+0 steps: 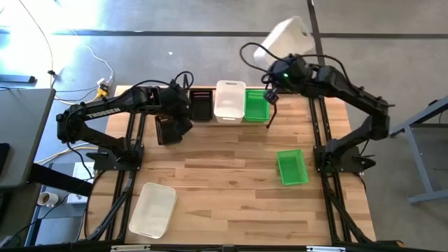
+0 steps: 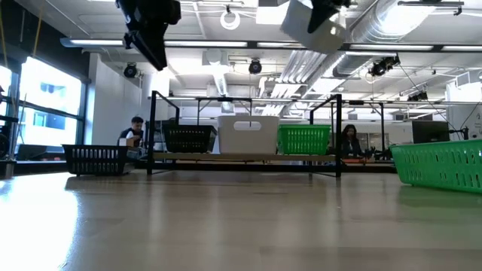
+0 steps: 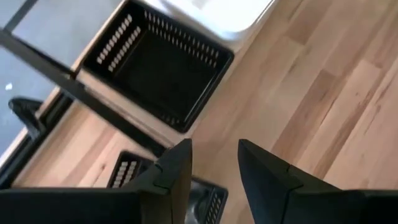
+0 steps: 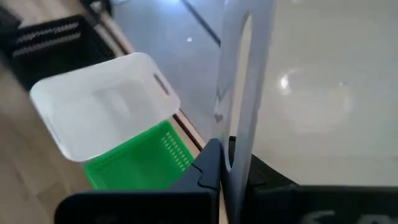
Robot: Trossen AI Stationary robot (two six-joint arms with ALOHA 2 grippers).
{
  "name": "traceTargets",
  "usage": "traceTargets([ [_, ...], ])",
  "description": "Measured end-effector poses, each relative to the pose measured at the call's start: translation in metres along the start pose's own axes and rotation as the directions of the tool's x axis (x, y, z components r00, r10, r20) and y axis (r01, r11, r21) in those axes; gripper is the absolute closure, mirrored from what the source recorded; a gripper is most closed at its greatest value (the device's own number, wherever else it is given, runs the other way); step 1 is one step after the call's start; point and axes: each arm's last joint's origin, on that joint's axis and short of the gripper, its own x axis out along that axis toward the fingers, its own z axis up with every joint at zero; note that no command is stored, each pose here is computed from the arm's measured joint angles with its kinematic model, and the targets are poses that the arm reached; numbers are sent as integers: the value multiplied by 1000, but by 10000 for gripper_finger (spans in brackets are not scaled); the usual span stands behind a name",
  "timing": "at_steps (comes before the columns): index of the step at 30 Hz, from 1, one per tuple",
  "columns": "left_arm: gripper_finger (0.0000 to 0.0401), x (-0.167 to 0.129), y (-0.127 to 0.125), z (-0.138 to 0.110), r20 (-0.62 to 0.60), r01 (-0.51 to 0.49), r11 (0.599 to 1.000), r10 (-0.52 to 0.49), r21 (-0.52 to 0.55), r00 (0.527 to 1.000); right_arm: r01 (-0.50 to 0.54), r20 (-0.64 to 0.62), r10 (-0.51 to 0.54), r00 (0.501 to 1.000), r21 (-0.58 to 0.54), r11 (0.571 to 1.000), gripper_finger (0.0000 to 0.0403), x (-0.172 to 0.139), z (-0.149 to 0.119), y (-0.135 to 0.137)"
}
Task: Stack baskets on shelf by color
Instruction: Stack the top white bin on top of the other white bin on the shelf
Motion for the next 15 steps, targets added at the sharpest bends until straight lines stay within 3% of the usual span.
traceTargets([
  [4,282,0,1,-4,-39,-2,1000,2,-15,999,-71,-34,67,997,-167,983,403,21,11,10],
  [9,282,0,1,-5,-54,-5,1000,5,-14,999,-213,-113,186,976,-320,923,403,48,11,29],
  [15,282,0,1,-5,-54,-6,1000,5,-9,999,-349,-205,290,935,-382,856,403,77,9,57],
])
